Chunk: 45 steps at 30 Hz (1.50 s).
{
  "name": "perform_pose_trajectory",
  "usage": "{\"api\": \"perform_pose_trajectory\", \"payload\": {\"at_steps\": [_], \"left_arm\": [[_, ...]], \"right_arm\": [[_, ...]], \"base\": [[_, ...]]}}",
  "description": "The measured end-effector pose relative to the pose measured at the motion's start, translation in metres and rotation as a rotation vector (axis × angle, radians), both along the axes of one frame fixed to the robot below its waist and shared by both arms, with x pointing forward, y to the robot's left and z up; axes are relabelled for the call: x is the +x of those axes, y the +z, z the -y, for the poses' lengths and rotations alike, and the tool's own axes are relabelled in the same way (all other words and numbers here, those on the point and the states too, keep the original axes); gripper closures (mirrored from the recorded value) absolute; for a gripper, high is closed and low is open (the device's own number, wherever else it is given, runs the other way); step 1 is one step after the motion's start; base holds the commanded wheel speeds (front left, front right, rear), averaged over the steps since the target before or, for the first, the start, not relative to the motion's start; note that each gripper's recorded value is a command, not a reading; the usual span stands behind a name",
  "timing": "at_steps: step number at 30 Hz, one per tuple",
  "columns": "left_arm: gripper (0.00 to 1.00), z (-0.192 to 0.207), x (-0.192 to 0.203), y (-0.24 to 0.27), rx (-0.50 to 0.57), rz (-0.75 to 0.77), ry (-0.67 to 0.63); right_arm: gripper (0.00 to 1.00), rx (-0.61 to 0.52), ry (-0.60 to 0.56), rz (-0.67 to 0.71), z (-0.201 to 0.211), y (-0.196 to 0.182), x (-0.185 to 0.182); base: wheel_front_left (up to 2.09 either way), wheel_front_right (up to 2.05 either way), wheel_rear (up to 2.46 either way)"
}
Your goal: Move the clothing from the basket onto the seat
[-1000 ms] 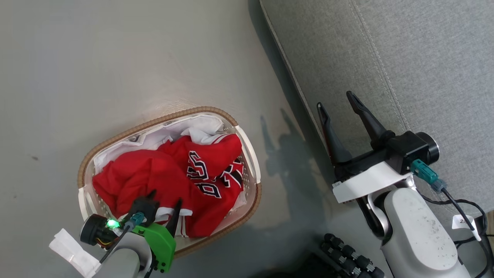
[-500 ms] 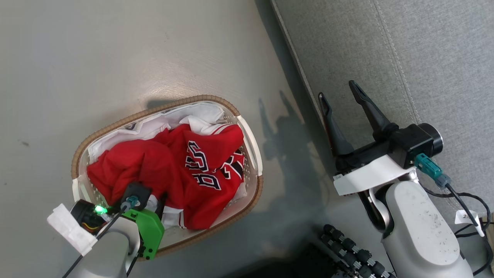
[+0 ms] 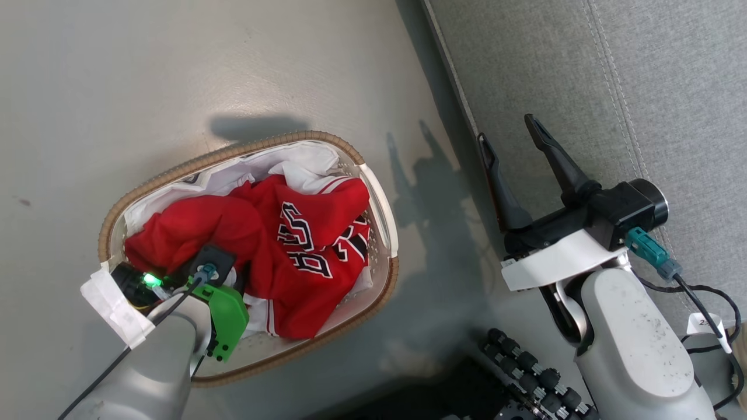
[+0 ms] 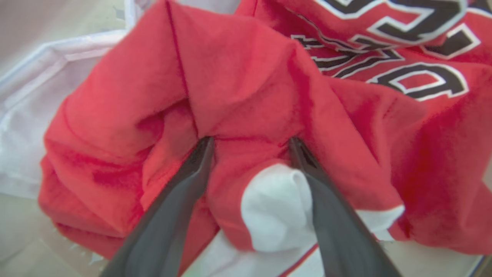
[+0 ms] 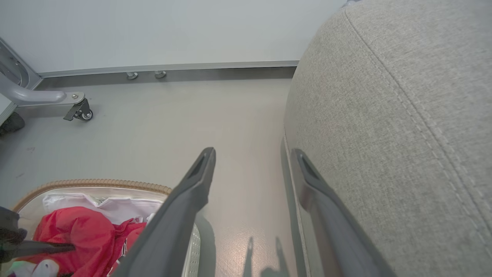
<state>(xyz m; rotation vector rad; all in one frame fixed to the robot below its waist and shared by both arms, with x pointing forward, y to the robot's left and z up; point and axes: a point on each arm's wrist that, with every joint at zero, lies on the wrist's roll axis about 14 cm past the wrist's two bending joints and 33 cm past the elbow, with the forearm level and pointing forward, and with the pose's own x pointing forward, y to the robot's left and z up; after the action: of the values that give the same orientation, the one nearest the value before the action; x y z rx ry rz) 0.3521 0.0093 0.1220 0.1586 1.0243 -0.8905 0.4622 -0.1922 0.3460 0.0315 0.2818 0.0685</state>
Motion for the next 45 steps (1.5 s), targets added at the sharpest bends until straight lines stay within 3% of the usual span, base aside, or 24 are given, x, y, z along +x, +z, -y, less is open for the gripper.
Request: {"api": "perform_pose_trajectory", "payload": {"at_steps": [11,12,13,14,29,45], "left_arm": [[0.00,0.001,0.005,-0.013,0.026,-0.012,-0.011],[0.17,0.000,0.004,-0.015,0.033,-0.023,-0.011],[0.67,0.001,0.003,-0.016,0.037,-0.031,-0.013],[1.00,0.001,0.002,-0.016,0.038,-0.041,-0.008],[1.00,0.015,0.001,0.029,-0.035,0.011,0.047],[1.00,0.024,0.007,0.135,-0.202,0.213,0.211]], "right_arm": [[0.00,0.009,0.006,-0.017,-0.002,-0.009,0.002],[0.00,0.011,0.005,-0.019,-0.002,-0.010,0.002],[0.00,0.013,0.003,-0.020,-0.002,-0.011,0.002],[0.00,0.013,0.003,-0.021,-0.002,-0.011,0.001],[0.00,0.023,-0.003,0.059,-0.002,0.025,0.005],[0.00,0.048,-0.002,0.149,-0.012,0.078,-0.024]], "base": [[0.00,0.00,0.00],[0.00,0.00,0.00],[0.00,0.00,0.00],[0.00,0.00,0.00],[0.00,0.00,0.00],[0.00,0.00,0.00]]}}
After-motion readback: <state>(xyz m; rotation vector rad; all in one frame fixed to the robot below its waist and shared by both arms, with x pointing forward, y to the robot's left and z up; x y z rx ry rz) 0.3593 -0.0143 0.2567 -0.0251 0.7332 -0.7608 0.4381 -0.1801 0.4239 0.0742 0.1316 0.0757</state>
